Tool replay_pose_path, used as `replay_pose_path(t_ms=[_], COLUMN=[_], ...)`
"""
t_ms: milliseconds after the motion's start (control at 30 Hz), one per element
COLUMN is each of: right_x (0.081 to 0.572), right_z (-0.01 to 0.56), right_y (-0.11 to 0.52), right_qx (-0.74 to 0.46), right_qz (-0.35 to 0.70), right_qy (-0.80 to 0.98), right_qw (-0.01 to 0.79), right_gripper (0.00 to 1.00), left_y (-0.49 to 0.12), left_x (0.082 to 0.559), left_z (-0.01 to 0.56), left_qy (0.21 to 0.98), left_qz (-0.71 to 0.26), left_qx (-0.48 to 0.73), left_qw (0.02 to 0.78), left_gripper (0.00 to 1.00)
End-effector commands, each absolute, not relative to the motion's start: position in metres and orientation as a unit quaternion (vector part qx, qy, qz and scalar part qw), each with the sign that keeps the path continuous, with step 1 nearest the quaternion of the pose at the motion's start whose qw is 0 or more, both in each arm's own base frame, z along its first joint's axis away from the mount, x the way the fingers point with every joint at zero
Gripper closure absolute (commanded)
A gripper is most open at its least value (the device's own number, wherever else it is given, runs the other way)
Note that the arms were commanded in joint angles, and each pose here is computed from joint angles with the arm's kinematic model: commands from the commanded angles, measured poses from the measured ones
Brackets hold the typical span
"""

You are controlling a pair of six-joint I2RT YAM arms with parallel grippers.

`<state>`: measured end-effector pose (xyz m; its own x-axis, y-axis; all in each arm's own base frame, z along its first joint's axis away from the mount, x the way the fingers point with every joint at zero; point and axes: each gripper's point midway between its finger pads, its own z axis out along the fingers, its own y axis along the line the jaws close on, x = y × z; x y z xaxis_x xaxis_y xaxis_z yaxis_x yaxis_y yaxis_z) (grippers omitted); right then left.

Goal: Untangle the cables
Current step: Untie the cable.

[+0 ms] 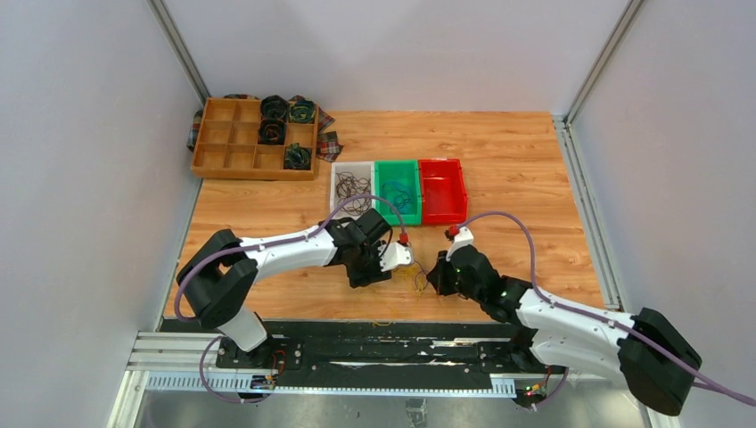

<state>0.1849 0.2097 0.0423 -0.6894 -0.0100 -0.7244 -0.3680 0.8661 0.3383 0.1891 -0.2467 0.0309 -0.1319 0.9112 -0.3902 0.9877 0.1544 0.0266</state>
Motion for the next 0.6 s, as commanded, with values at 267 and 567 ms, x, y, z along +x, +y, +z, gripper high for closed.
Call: replay_pose_path(t_ms=[267,567], right_x=[0.183,0.177], right_z=[0.138,0.208], right_y=[0.199,0.225], right_qx=[-0.085,-0.141], right_qz=[0.302,0.367], right_qy=[0.824,0.775], right_qw=[0.471,0.494], right_gripper=[0.99,0.99], left_y=[-0.234,-0.246], left_x=[0.215,0.212], left_z=[0.037,0.178], left_qy=[0.746,0.700], left_qz=[-0.063,-0.182], left_qx=[0.634,0.642], left_qw=[0.193,0.254], left_gripper=[0.69,0.26])
